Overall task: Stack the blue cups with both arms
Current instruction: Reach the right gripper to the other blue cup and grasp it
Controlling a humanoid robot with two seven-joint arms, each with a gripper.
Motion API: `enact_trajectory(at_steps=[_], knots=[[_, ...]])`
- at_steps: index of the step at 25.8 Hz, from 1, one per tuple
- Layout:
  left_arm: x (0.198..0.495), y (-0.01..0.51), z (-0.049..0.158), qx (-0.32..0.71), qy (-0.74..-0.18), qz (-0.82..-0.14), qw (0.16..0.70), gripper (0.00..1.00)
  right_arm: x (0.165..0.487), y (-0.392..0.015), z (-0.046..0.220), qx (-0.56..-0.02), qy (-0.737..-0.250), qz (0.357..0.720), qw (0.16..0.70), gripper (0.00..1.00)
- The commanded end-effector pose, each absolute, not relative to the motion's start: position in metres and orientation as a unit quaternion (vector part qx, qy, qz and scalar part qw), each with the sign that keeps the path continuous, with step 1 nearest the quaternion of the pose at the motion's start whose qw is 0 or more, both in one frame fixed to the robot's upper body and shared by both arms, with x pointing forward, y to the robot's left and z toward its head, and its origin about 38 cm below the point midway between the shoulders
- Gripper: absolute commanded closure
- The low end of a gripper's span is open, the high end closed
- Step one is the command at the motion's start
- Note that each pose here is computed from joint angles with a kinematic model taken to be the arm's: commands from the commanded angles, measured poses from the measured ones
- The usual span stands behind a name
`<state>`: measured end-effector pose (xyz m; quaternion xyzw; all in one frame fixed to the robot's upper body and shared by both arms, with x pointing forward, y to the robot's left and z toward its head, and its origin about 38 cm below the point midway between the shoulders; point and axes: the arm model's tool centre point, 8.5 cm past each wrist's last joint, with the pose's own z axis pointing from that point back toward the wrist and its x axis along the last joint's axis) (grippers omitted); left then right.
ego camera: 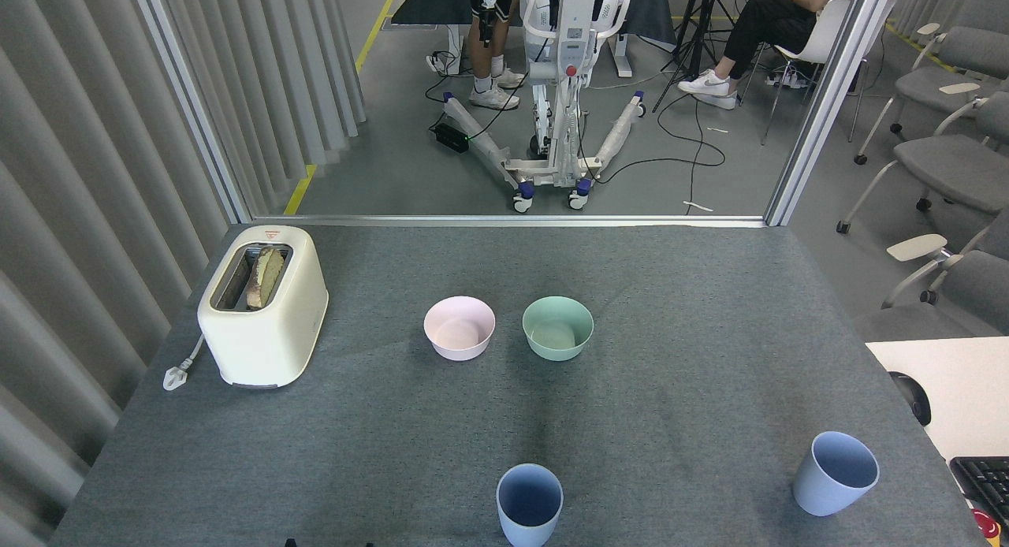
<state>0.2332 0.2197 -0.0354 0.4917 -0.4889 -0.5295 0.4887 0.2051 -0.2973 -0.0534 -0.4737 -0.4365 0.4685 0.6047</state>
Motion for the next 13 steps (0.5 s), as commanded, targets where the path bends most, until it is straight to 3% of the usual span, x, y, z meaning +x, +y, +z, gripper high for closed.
enact_trajectory(at_steps=[1,4,8,13], knots=[[0.235,0.233,-0.034,0.502,-0.479,-0.524,0.494,0.00,0.219,-0.314,-0.060,-0.492,-0.411,0.455,0.618,0.00],[0.235,0.233,-0.034,0.502,-0.479,-0.524,0.494,0.00,0.234,-0.317,-0.055,-0.502,-0.415,0.450,0.611,0.00],[0.235,0.233,-0.035,0.503,-0.477,-0.525,0.495,0.00,0.255,-0.349,-0.044,-0.523,-0.406,0.470,0.584,0.00],[0.234,0.235,-0.036,0.502,-0.475,-0.524,0.498,0.00,0.273,-0.363,-0.051,-0.523,-0.394,0.476,0.587,0.00]])
